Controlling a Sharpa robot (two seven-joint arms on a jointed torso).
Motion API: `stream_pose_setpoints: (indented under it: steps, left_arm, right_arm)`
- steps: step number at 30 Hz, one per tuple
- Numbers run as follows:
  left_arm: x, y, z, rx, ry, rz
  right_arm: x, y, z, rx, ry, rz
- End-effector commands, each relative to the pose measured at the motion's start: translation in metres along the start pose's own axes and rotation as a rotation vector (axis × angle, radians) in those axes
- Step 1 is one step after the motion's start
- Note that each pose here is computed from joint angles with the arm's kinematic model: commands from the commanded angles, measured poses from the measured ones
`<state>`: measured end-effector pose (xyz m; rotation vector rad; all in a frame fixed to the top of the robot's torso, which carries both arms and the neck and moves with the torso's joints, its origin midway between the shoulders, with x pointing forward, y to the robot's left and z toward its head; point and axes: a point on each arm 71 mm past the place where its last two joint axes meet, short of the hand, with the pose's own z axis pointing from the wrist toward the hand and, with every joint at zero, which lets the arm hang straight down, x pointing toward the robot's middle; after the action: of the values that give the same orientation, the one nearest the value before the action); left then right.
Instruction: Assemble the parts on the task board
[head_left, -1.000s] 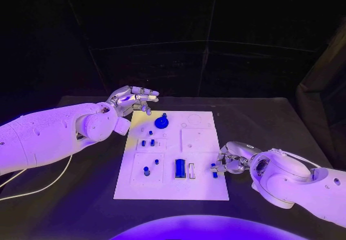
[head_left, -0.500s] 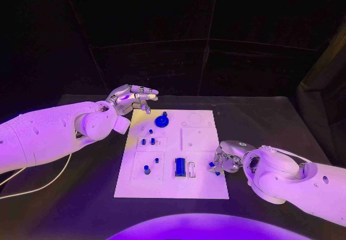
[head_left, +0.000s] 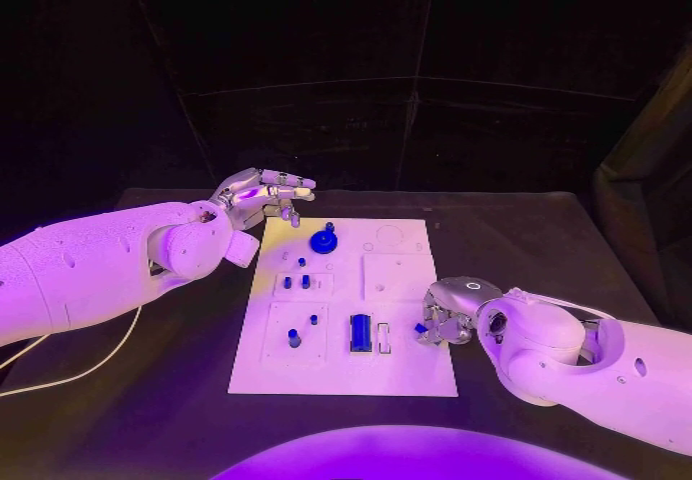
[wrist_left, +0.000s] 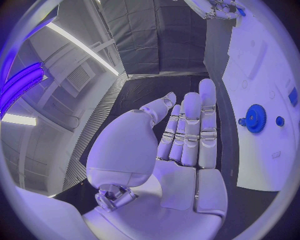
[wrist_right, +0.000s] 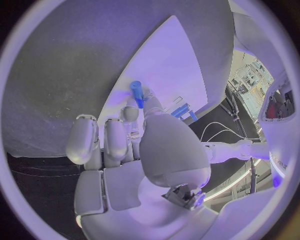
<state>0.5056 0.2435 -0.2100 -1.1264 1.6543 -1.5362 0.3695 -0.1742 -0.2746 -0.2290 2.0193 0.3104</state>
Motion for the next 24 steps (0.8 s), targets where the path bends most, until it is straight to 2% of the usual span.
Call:
stream_pose_setpoints:
  steps: [1, 14, 24]
  left_arm:
    - [0.0015, -0.001, 0.0001, 0.002, 0.017, -0.003]
    - [0.0011, -0.0011, 0.0009, 0.004, 0.011, -0.001]
    - [0.0023, -0.0011, 0.0013, 0.002, 0.014, -0.001]
  right_arm:
    - [0.012, -0.007, -0.002, 0.059, 0.059, 0.018]
    - [0.008, -0.002, -0.016, 0.063, 0.031, 0.394]
    - [0.013, 0.004, -0.014, 0.106, 0.096, 0.52]
